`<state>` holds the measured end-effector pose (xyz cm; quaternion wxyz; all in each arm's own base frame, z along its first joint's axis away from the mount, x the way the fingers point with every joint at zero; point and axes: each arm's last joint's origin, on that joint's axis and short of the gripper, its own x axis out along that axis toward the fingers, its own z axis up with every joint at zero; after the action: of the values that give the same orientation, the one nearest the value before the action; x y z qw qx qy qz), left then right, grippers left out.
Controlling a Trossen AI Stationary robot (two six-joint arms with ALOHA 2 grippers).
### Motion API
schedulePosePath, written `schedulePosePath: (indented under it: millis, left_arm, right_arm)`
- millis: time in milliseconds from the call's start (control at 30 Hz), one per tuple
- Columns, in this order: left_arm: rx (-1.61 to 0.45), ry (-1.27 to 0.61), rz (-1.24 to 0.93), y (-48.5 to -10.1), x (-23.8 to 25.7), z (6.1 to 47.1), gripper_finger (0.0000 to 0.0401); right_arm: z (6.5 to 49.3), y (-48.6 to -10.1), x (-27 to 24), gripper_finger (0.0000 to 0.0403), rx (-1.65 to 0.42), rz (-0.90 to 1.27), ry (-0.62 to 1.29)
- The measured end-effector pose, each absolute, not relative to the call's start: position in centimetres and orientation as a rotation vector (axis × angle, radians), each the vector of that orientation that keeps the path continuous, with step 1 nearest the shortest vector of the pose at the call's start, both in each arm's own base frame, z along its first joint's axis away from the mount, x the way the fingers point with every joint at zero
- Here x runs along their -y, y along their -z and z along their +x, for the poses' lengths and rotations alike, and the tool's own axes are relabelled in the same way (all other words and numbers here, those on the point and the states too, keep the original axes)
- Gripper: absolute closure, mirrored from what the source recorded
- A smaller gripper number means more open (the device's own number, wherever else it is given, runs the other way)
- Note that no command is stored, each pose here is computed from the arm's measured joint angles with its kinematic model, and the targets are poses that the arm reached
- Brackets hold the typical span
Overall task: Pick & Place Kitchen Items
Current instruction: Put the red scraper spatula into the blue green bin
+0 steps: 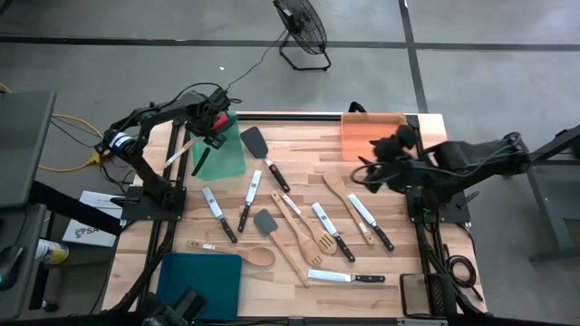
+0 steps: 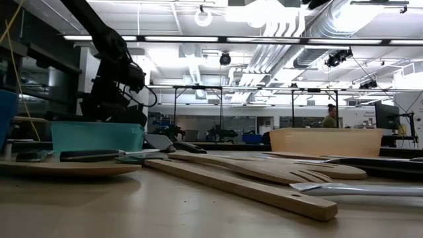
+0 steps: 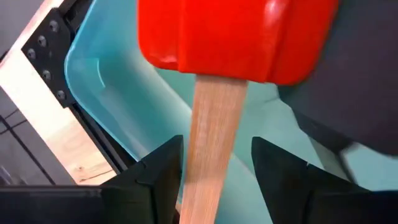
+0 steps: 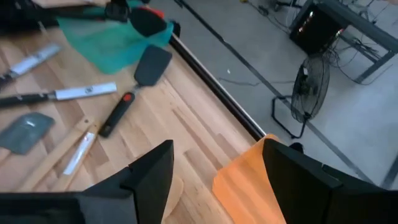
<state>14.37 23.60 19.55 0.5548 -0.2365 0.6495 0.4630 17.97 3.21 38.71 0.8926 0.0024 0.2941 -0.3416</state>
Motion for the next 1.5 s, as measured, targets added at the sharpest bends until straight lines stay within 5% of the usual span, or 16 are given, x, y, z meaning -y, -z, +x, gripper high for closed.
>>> schedulePosePath:
  millis: [267,667,1000,1500]
  left_arm:
    - [-1.53,-1.121,-0.599,-19.7,-23.4,14.3,0.0332]
    - [-1.498,-1.168,-0.639,-24.8,-23.6,14.5,0.0329]
    - [-1.272,-0.871,-0.731,-28.8,-21.0,17.0,0.0329]
    - [-1.108,-0.802,-0.73,-27.1,-19.2,20.6,0.0329]
  right_arm:
    - [15.9,-39.6,-3.3,0.0164,-0.552,0.009,0.695]
    - [16.5,-39.1,-3.5,0.0164,-0.594,-0.01,0.696]
    - [16.5,-39.1,-3.5,0.0164,-0.594,-0.01,0.696]
    - [16.5,-39.1,-3.5,0.0164,-0.591,0.014,0.697]
